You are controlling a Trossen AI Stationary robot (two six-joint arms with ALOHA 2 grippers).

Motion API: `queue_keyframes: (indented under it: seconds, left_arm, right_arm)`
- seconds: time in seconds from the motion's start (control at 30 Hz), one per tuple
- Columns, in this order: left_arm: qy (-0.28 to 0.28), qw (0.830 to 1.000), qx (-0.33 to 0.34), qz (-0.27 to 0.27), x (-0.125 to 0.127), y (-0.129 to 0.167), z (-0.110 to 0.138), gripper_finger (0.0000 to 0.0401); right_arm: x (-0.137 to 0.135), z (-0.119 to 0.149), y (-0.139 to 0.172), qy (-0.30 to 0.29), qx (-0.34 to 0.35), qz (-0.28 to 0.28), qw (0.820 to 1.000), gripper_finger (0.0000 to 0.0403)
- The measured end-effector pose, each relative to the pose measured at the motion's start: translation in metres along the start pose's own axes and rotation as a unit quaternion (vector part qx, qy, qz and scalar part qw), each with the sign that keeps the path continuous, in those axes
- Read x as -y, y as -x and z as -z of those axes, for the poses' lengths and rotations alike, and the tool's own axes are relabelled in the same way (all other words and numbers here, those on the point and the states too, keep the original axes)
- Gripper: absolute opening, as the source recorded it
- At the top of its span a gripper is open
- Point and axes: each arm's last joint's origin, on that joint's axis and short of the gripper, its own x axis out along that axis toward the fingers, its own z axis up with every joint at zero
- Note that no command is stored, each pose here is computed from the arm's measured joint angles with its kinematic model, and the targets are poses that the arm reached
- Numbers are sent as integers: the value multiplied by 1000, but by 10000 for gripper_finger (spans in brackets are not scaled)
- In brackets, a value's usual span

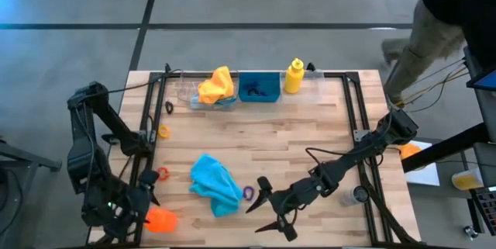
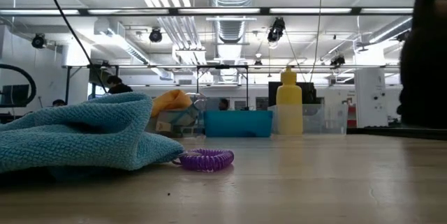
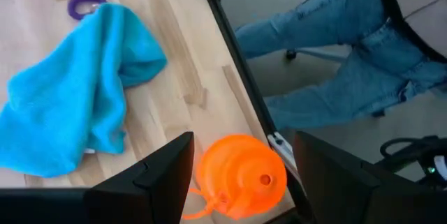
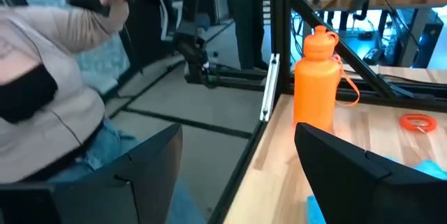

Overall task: Pick & Place Sports Items
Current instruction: Put the orange water bottle into the white bin

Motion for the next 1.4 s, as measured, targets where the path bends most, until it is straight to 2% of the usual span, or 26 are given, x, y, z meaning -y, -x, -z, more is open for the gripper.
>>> queue_keyframes:
  seconds: [0.4,0.73,1.2,1.3,1.4]
  left_arm:
    - [-38,999,-11,21,16,-10,17,246]
    - [-61,998,-21,11,12,-34,34,246]
    - [-60,998,-10,16,12,-37,35,246]
    - [-61,998,-11,15,12,-37,35,235]
    - [-61,998,-11,15,12,-37,35,206]
  right_arm:
    - [-13,2,2,-15,27,21,999,279]
    - [-15,2,2,-35,31,19,999,279]
    - [-14,0,2,-36,41,30,998,279]
    - [-14,0,2,-36,41,30,998,279]
    - [-14,0,2,-36,41,30,998,279]
